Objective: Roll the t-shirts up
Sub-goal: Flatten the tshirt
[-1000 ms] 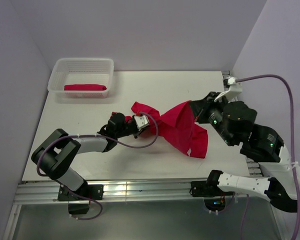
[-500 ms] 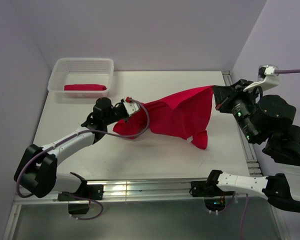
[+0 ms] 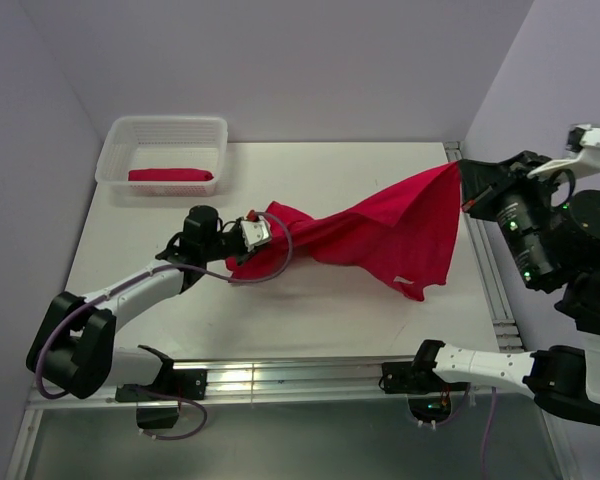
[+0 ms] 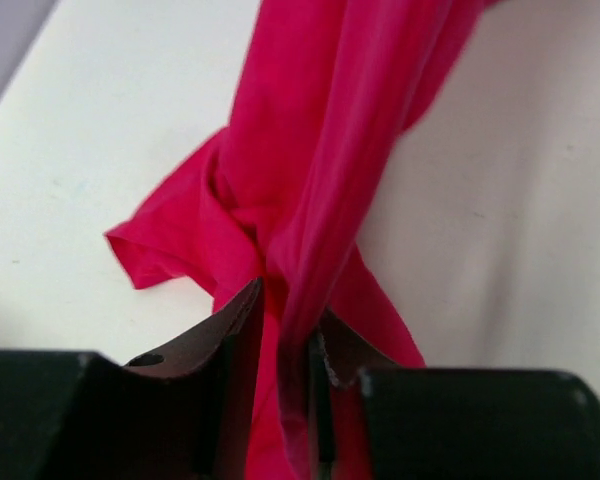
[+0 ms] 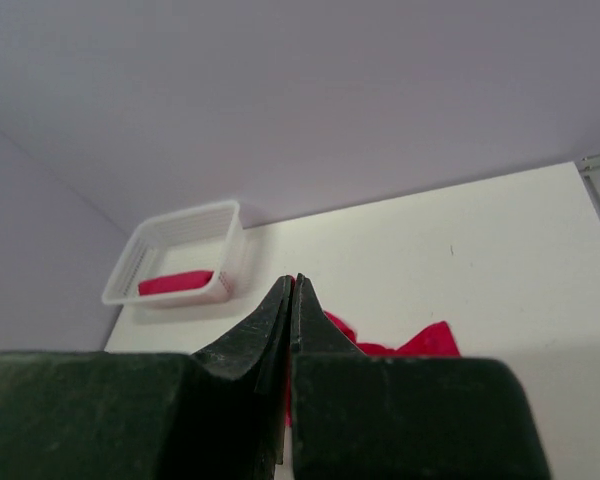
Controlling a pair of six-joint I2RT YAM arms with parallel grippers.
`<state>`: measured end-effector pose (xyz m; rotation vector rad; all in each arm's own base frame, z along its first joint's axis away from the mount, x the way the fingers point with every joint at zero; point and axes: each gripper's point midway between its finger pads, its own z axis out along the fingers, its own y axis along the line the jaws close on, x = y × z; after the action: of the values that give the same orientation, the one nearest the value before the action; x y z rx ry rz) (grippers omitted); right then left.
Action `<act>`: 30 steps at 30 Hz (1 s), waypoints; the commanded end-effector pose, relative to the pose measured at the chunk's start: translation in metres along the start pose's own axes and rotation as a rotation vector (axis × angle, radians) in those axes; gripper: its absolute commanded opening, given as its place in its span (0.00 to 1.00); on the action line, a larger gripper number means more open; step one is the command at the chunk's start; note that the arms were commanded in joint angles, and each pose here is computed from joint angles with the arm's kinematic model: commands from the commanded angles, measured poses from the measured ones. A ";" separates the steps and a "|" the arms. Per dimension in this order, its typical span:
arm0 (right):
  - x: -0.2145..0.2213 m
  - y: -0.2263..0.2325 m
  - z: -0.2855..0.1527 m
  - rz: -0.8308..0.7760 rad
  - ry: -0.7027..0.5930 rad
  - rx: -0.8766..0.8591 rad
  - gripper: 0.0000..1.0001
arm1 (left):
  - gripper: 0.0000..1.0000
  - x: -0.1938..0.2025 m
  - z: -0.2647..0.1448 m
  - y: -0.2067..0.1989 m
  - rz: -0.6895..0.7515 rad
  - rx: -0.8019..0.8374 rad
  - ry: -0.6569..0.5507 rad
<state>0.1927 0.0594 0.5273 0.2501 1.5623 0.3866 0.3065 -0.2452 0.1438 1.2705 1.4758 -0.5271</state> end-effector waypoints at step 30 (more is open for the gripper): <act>-0.040 -0.022 -0.007 0.047 -0.131 0.093 0.00 | 0.47 0.034 -0.019 -0.100 -0.025 0.385 0.164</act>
<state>0.1881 0.0291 0.5427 0.3278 1.4935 0.3182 0.2281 -0.2482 0.0918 1.5270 1.5635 -0.7115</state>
